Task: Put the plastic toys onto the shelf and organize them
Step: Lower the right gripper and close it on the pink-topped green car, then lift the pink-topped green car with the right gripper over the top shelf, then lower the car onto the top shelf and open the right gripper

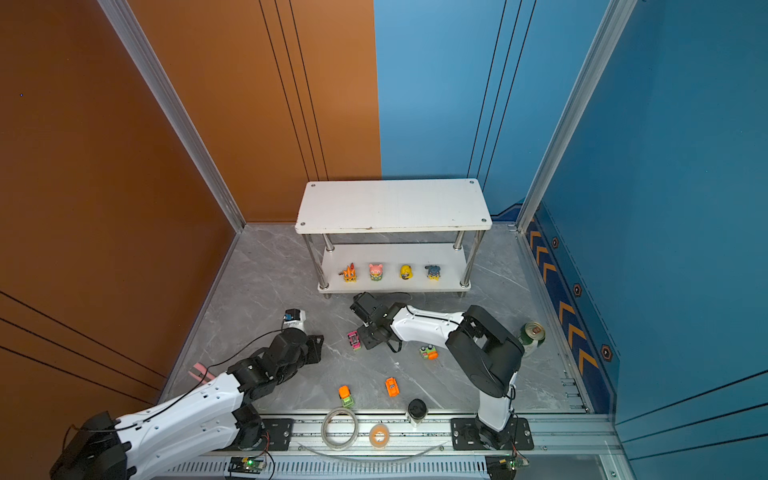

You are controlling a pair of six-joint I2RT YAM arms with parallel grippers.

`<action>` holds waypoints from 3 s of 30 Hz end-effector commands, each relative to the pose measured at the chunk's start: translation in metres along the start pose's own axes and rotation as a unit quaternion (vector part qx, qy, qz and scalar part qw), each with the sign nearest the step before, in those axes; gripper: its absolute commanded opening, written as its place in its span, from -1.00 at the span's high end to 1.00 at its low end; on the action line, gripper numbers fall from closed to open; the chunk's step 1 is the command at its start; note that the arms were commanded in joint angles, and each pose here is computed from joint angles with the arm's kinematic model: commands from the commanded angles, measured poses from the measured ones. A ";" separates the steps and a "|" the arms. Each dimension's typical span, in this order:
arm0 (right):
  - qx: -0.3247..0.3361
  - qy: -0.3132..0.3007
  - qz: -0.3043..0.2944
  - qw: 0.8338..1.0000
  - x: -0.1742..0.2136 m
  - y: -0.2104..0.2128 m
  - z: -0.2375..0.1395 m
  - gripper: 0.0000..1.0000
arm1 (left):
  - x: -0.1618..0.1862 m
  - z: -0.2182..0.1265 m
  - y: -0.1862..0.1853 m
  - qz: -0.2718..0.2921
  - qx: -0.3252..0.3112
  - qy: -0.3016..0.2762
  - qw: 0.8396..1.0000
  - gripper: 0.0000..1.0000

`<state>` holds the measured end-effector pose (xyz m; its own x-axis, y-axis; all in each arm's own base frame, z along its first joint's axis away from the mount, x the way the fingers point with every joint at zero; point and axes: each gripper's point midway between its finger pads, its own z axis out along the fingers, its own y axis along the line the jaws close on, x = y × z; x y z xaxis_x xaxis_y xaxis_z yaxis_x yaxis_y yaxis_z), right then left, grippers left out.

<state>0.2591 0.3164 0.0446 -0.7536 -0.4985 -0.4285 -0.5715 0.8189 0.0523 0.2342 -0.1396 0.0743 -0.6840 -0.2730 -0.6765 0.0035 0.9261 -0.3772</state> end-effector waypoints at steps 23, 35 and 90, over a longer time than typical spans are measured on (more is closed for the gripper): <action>0.232 -0.239 0.093 0.938 -0.070 -0.143 -0.373 0.80 | -0.002 0.003 -0.003 0.000 0.019 0.007 1.000 0.34; 0.207 -0.180 0.157 0.949 -0.135 -0.225 -0.346 0.79 | 0.001 0.001 0.001 -0.002 0.011 0.013 1.000 0.34; 0.162 -0.177 0.222 0.945 -0.149 -0.267 -0.320 -0.02 | 0.003 0.010 0.000 -0.002 0.003 0.023 1.000 0.32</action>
<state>0.4351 0.0846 0.3730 -0.7123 -0.0274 -0.7014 -0.0665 0.9974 0.0285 0.2367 -0.1417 0.0610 -0.7207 -0.2543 -0.6450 0.0053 0.9283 -0.3719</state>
